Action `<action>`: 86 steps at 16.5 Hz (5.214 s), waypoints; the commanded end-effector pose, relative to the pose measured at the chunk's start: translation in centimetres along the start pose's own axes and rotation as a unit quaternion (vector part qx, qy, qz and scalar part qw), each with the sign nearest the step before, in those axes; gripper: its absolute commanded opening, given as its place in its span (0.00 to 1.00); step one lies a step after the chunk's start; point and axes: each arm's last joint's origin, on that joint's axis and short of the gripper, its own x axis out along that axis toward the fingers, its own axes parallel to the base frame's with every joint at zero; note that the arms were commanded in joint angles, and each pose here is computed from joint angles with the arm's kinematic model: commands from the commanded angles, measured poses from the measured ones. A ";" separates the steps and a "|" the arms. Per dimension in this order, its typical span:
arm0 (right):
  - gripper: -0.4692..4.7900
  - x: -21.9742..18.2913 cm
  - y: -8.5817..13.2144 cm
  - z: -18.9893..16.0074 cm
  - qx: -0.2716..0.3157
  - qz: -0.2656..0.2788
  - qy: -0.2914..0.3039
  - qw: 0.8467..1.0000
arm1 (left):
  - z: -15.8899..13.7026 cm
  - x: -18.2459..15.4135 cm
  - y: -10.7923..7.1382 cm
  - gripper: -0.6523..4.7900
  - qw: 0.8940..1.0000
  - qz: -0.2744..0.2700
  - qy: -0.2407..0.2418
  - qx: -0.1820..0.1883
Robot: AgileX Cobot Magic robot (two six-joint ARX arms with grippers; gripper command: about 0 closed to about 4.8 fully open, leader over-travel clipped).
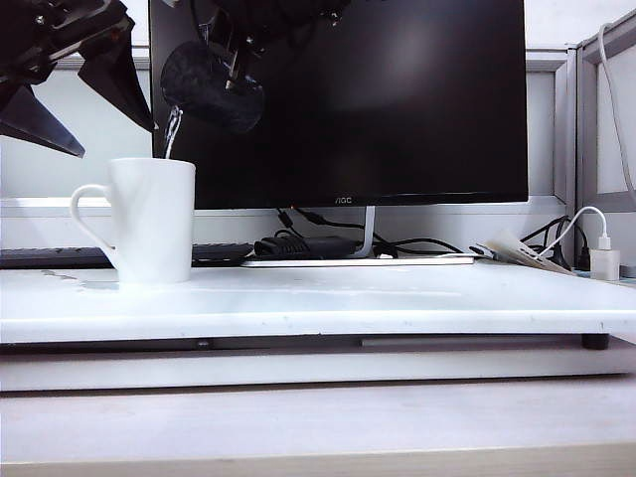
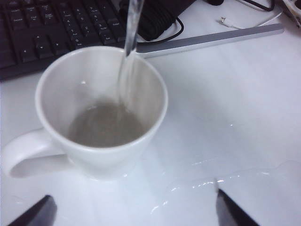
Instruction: Carefully pick up the black cup and pour some water from the black cup into the white cup.
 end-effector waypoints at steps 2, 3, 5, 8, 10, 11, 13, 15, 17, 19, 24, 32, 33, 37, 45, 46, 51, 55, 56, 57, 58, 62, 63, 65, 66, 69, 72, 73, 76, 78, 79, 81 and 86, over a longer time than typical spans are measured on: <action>0.09 -0.2 -1.1 0.6 0.067 -0.024 -0.010 0.997 | 0.1 -0.1 -0.1 1.00 1.000 0.001 -0.003 0.003; 0.09 -0.2 -1.2 0.5 0.127 -0.033 0.002 0.991 | 0.1 -0.1 -0.1 1.00 1.000 0.001 -0.003 0.003; 0.09 -0.4 -1.8 0.5 0.231 -0.060 0.019 0.971 | 0.4 -0.4 -0.1 1.00 1.000 0.000 -0.012 0.004; 0.09 -1.6 -4.4 1.0 0.336 -0.109 0.032 0.935 | 1.8 -2.1 -0.6 1.00 0.998 0.000 -0.065 0.013; 0.09 -4.2 -8.6 2.2 0.388 -0.156 0.032 0.908 | 3.5 -5.2 -1.3 1.00 0.990 0.003 -0.139 0.026; 0.09 -5.5 -10.3 2.8 0.400 -0.165 0.034 0.901 | 4.0 -6.5 -1.6 1.00 0.985 0.002 -0.171 0.032; 0.09 -10.2 -14.9 4.4 0.415 -0.176 0.065 0.890 | 4.4 -10.5 -2.4 1.00 0.968 0.001 -0.246 0.044; 0.09 -15.5 -18.5 5.2 0.450 -0.172 0.086 0.872 | 4.1 -13.6 -2.9 1.00 0.956 -0.002 -0.290 0.052; 0.09 -22.5 -19.8 5.9 0.479 -0.190 0.115 0.849 | 2.8 -16.7 -3.5 1.00 0.951 -0.006 -0.305 0.055; 0.09 -27.4 -17.1 5.9 0.495 -0.198 0.152 0.832 | 1.4 -17.4 -3.7 1.00 0.962 -0.024 -0.266 0.054; 0.09 -33.4 -2.9 2.9 0.584 -0.223 0.140 0.768 | -2.3 -14.1 -2.9 1.00 0.988 -0.050 -0.143 0.036; 0.09 -24.0 8.6 -5.1 0.644 -0.150 0.229 0.714 | -6.4 -8.4 -1.6 1.00 0.976 -0.073 -0.192 0.073; 0.09 -22.9 9.6 -6.0 0.646 -0.136 0.246 0.709 | -6.5 -8.4 -1.6 1.00 0.976 -0.071 -0.189 0.080; 0.09 -19.5 10.5 -7.3 0.655 -0.100 0.256 0.704 | -6.8 -8.2 -1.5 1.00 0.978 -0.067 -0.178 0.089; 0.09 -17.8 12.6 -8.5 0.653 -0.084 0.282 0.698 | -7.1 -8.1 -1.5 1.00 0.981 -0.066 -0.164 0.085; 0.09 -17.8 12.8 -8.6 0.653 -0.082 0.285 0.697 | -7.1 -8.1 -1.5 1.00 0.981 -0.066 -0.163 0.085; 0.09 -17.7 13.8 -8.9 0.652 -0.073 0.298 0.694 | -7.3 -8.1 -1.4 1.00 0.983 -0.066 -0.153 0.082; 0.09 -17.8 14.0 -8.9 0.651 -0.068 0.305 0.692 | -7.4 -8.0 -1.4 1.00 0.984 -0.066 -0.145 0.078; 0.09 -17.8 14.0 -8.9 0.650 -0.066 0.308 0.691 | -7.4 -8.0 -1.4 1.00 0.984 -0.067 -0.145 0.079; 0.12 -17.8 14.1 -9.0 0.650 -0.064 0.311 0.690 | -7.4 -8.0 -1.4 1.00 0.984 -0.068 -0.145 0.079; 0.27 -17.8 14.1 -8.9 0.650 -0.064 0.310 0.691 | -7.4 -8.0 -1.4 1.00 0.984 -0.068 -0.145 0.079; 0.43 -17.9 13.2 -8.7 0.651 -0.073 0.298 0.695 | -7.5 -8.0 -1.4 1.00 0.984 -0.068 -0.145 0.079; 0.43 -17.9 13.0 -8.6 0.650 -0.075 0.294 0.696 | -7.5 -8.0 -1.4 1.00 0.984 -0.068 -0.144 0.079; 0.43 -18.0 12.3 -8.4 0.651 -0.077 0.290 0.698 | -7.5 -8.0 -1.4 1.00 0.984 -0.068 -0.144 0.079; 0.43 -18.2 11.9 -8.1 0.651 -0.076 0.292 0.697 | -7.5 -8.0 -1.4 1.00 0.984 -0.068 -0.144 0.078; 0.43 -19.6 10.6 -7.2 0.646 -0.048 0.331 0.686 | -7.3 -8.2 -1.5 1.00 0.982 -0.068 -0.156 0.081; 0.43 -22.6 7.4 -5.2 0.653 -0.051 0.305 0.692 | -6.8 -10.4 -2.0 1.00 0.970 -0.072 -0.218 0.082; 0.43 -24.0 5.5 -4.2 0.655 -0.070 0.276 0.700 | -6.9 -11.9 -2.2 1.00 0.962 -0.078 -0.249 0.075; 0.43 -28.6 0.1 -1.0 0.648 -0.119 0.198 0.726 | -7.9 -15.9 -2.9 1.00 0.936 -0.078 -0.333 0.082; 0.43 -34.2 -3.1 1.8 0.624 -0.151 0.153 0.752 | -10.0 -18.8 -3.2 1.00 0.919 -0.071 -0.377 0.090; 0.43 -36.8 -3.8 2.8 0.623 -0.160 0.139 0.753 | -10.9 -19.3 -3.3 1.00 0.920 -0.071 -0.374 0.089; 0.43 -40.5 -3.8 4.1 0.622 -0.164 0.133 0.754 | -11.4 -18.9 -3.3 1.00 0.941 -0.094 -0.319 0.066; 0.43 -43.7 3.5 3.1 0.634 -0.128 0.156 0.747 | -14.5 -13.2 -1.8 1.00 0.970 -0.083 -0.228 -0.006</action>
